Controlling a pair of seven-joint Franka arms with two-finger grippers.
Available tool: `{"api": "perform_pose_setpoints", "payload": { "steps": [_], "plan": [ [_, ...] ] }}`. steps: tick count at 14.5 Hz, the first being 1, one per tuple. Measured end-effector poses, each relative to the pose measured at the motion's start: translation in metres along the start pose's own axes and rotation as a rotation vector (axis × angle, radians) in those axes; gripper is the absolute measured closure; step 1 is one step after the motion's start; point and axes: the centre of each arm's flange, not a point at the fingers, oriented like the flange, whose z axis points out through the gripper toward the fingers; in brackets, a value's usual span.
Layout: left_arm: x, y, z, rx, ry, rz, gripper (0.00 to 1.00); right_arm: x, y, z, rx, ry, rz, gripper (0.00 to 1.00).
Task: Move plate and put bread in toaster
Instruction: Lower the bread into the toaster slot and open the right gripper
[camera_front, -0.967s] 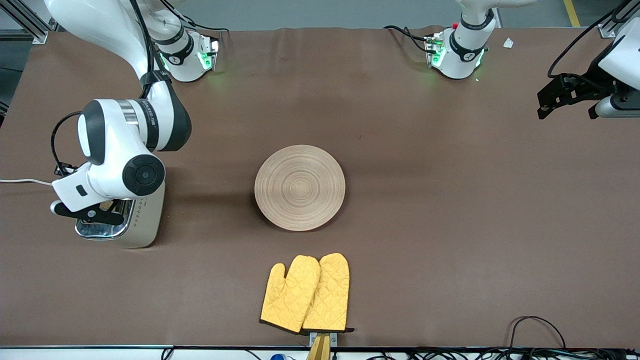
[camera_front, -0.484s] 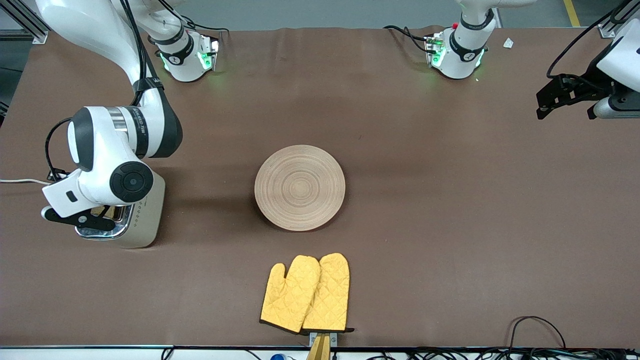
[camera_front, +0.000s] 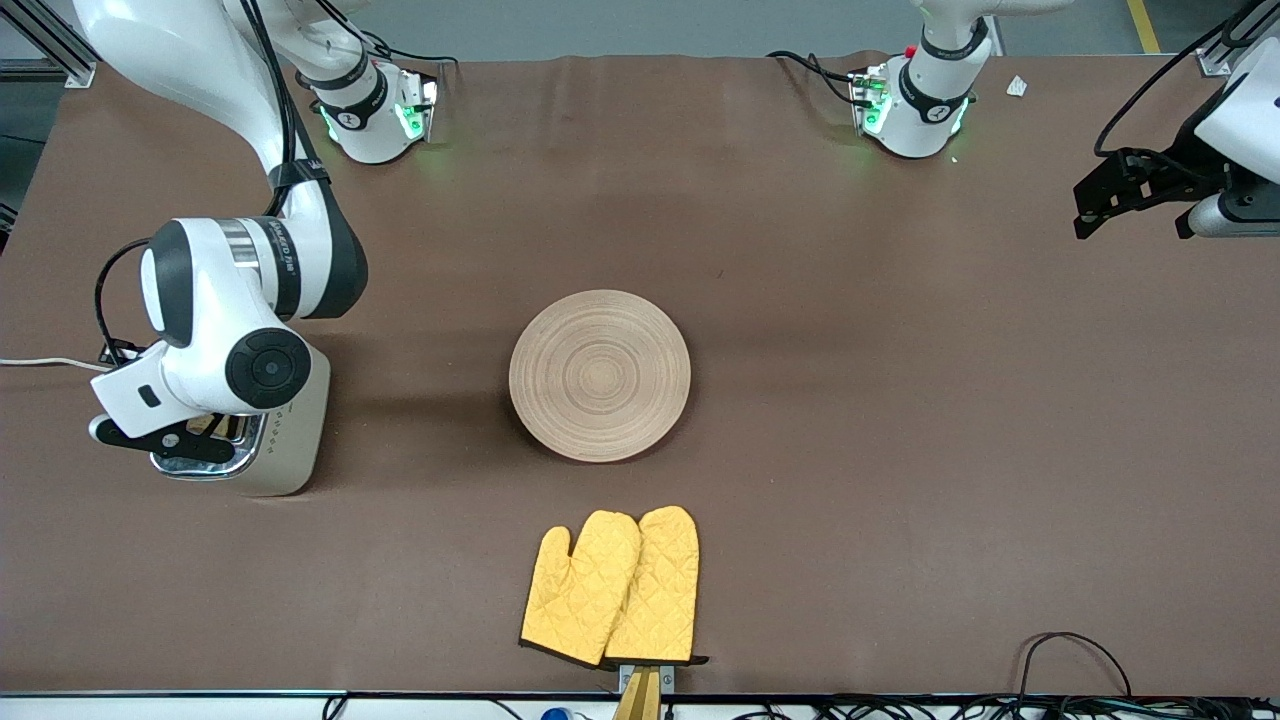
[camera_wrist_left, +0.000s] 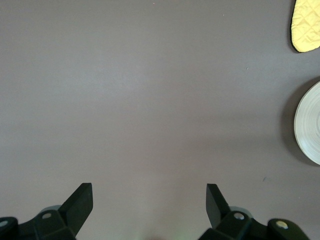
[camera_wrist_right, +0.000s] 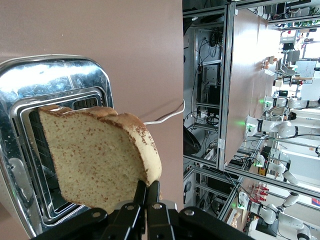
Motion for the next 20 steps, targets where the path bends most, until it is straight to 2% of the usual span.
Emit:
{"api": "perform_pose_setpoints", "payload": {
  "steps": [14, 18, 20],
  "plan": [
    [0.001, 0.001, 0.003, 0.0, -0.006, 0.003, 0.0, 0.001, -0.042, 0.035, -0.041, -0.058, -0.071, 0.97],
    [0.002, 0.002, 0.005, 0.0, -0.01, 0.005, 0.0, 0.003, -0.048, 0.036, -0.026, -0.043, -0.078, 0.97],
    [0.002, 0.002, 0.006, 0.0, -0.011, 0.005, 0.0, 0.005, -0.061, 0.041, 0.001, -0.042, -0.094, 0.94]
  ]
}}
